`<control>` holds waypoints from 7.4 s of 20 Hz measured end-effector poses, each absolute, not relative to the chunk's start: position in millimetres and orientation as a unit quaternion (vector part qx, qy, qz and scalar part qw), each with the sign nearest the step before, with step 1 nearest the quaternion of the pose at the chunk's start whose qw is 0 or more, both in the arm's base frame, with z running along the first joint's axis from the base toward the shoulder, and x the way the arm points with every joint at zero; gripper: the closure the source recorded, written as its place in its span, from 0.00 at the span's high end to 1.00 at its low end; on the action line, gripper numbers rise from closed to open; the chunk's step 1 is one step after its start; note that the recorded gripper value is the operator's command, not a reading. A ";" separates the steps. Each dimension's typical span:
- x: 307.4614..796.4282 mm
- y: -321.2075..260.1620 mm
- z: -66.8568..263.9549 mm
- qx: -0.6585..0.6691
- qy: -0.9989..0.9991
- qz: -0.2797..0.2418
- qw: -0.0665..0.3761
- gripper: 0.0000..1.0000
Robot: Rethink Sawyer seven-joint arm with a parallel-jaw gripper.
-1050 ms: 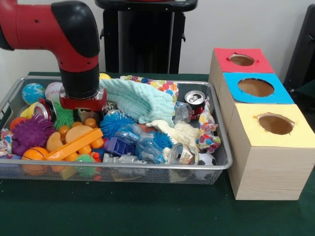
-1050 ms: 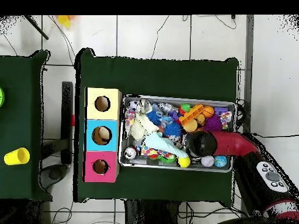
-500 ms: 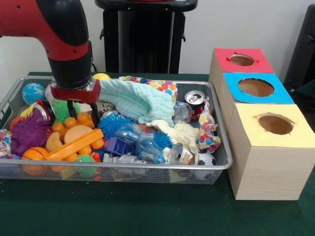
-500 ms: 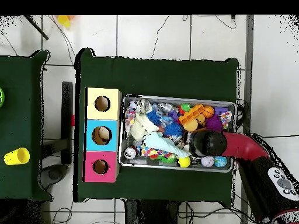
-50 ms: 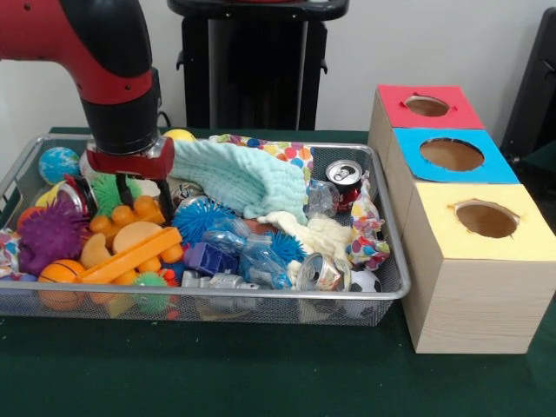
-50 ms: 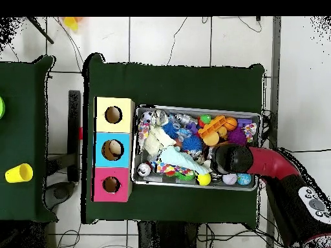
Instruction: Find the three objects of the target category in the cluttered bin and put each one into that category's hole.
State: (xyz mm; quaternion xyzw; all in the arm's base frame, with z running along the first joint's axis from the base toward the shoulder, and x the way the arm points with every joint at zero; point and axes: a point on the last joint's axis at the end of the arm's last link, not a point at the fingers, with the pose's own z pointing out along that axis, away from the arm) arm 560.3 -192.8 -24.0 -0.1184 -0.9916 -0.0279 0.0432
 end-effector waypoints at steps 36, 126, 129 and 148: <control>562.9 -193.9 -64.0 -0.129 -0.990 -0.034 0.055 1.00; 557.8 -202.8 29.6 -0.309 -0.948 -0.025 0.066 1.00; 553.5 -227.7 32.5 -0.320 -0.945 -0.022 0.069 1.00; 564.4 -306.0 -7.4 -0.316 -0.948 -0.016 0.043 1.00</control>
